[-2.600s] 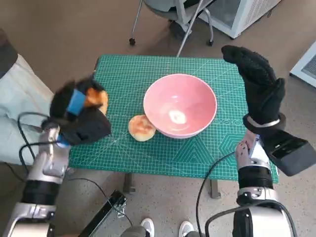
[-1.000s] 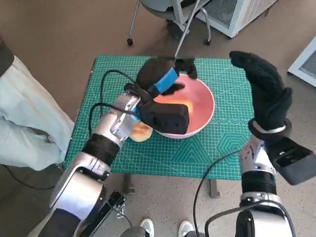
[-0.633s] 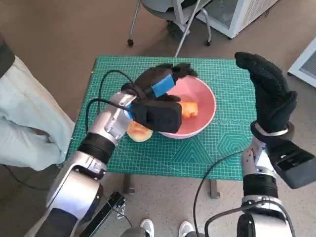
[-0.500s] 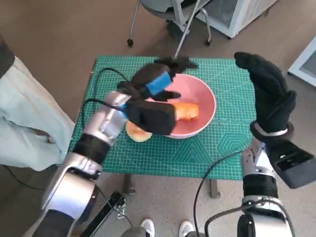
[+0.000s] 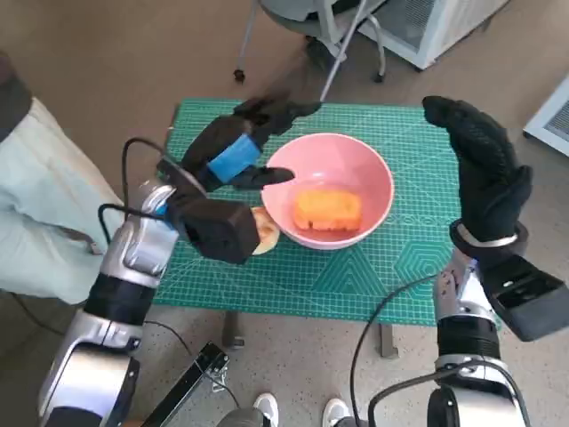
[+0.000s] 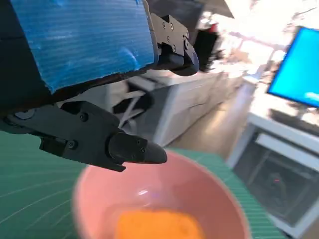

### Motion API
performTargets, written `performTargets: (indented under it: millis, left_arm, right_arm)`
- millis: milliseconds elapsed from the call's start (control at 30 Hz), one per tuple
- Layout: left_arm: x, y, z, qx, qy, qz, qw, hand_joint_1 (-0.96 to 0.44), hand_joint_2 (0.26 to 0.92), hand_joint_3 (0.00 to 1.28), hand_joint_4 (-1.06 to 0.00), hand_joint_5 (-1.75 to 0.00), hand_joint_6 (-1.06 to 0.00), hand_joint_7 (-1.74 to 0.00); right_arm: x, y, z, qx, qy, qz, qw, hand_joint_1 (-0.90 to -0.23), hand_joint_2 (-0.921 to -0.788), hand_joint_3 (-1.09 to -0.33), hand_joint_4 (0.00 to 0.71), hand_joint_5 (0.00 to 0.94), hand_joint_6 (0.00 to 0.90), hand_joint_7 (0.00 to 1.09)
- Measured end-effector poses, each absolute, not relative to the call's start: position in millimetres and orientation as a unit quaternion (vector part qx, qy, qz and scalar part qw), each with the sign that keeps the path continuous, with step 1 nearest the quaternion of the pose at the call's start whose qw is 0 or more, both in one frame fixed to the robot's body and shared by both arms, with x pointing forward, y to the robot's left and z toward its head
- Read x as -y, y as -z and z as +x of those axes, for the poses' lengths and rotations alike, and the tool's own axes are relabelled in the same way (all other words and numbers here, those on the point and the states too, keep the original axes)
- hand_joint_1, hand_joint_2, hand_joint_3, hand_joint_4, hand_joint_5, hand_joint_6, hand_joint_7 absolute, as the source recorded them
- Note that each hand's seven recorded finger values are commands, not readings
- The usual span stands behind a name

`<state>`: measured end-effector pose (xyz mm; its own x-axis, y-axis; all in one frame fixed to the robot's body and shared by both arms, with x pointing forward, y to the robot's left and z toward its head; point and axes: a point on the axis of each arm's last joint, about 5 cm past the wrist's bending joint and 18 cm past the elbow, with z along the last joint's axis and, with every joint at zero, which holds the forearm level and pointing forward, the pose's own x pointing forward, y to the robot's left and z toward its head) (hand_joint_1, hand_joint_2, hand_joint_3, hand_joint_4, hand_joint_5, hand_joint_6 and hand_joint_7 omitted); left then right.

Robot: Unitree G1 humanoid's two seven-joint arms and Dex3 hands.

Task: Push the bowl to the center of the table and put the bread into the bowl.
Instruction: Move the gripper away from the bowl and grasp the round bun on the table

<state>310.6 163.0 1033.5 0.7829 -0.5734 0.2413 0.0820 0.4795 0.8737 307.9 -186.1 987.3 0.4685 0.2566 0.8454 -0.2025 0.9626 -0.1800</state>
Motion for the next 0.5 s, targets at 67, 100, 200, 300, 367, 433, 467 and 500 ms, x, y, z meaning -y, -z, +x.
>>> performTargets:
  millis: [67, 100, 200, 300, 367, 433, 467, 500]
  left_arm:
    - [-172.3, -1031.5, 300.6, 0.270, 0.190, 0.467, 0.820, -0.35, 0.899, 0.03, -0.22, -0.01, -0.35, -0.14]
    - [-177.1, -1030.4, 295.6, 0.273, 0.185, 0.465, 0.821, -0.35, 0.900, 0.03, -0.22, -0.01, -0.35, -0.14]
    - [-192.7, -1027.0, 278.1, 0.279, 0.168, 0.464, 0.824, -0.39, 0.906, 0.02, -0.22, 0.00, -0.34, -0.12]
    - [-205.3, -1023.9, 264.3, 0.277, 0.157, 0.465, 0.826, -0.41, 0.909, 0.02, -0.22, 0.00, -0.33, -0.11]
    - [-210.3, -1021.5, 259.8, 0.270, 0.152, 0.466, 0.829, -0.42, 0.911, 0.02, -0.21, 0.00, -0.33, -0.11]
    - [-214.4, -1017.5, 257.0, 0.259, 0.150, 0.467, 0.832, -0.43, 0.912, 0.01, -0.21, 0.00, -0.33, -0.11]
    - [-216.0, -1015.6, 256.1, 0.254, 0.150, 0.468, 0.833, -0.43, 0.913, 0.01, -0.21, 0.00, -0.32, -0.10]
    - [-217.1, -1013.7, 255.4, 0.250, 0.150, 0.469, 0.834, -0.44, 0.914, 0.01, -0.21, 0.00, -0.32, -0.10]
  right_arm:
    - [186.4, -987.5, 308.0, 0.498, -0.134, -0.027, 0.856, -0.612, -0.921, -0.700, 0.350, 0.002, 0.053, 0.80]
    - [186.6, -987.6, 308.0, 0.498, -0.134, -0.027, 0.857, -0.611, -0.921, -0.700, 0.350, 0.002, 0.053, 0.80]
    - [187.2, -987.0, 308.3, 0.494, -0.135, -0.027, 0.859, -0.608, -0.921, -0.700, 0.350, 0.002, 0.055, 0.80]
    - [188.7, -985.9, 308.6, 0.488, -0.136, -0.025, 0.862, -0.608, -0.921, -0.701, 0.347, 0.000, 0.058, 0.81]
    - [188.1, -985.7, 308.8, 0.486, -0.139, -0.024, 0.863, -0.608, -0.921, -0.701, 0.345, 0.000, 0.059, 0.81]
    - [186.2, -985.2, 309.2, 0.484, -0.146, -0.023, 0.863, -0.611, -0.921, -0.701, 0.345, 0.001, 0.059, 0.81]
    - [185.3, -985.1, 309.4, 0.483, -0.149, -0.023, 0.862, -0.612, -0.921, -0.701, 0.345, 0.001, 0.059, 0.81]
    - [184.1, -984.9, 309.5, 0.483, -0.153, -0.023, 0.862, -0.613, -0.921, -0.701, 0.345, 0.001, 0.059, 0.82]
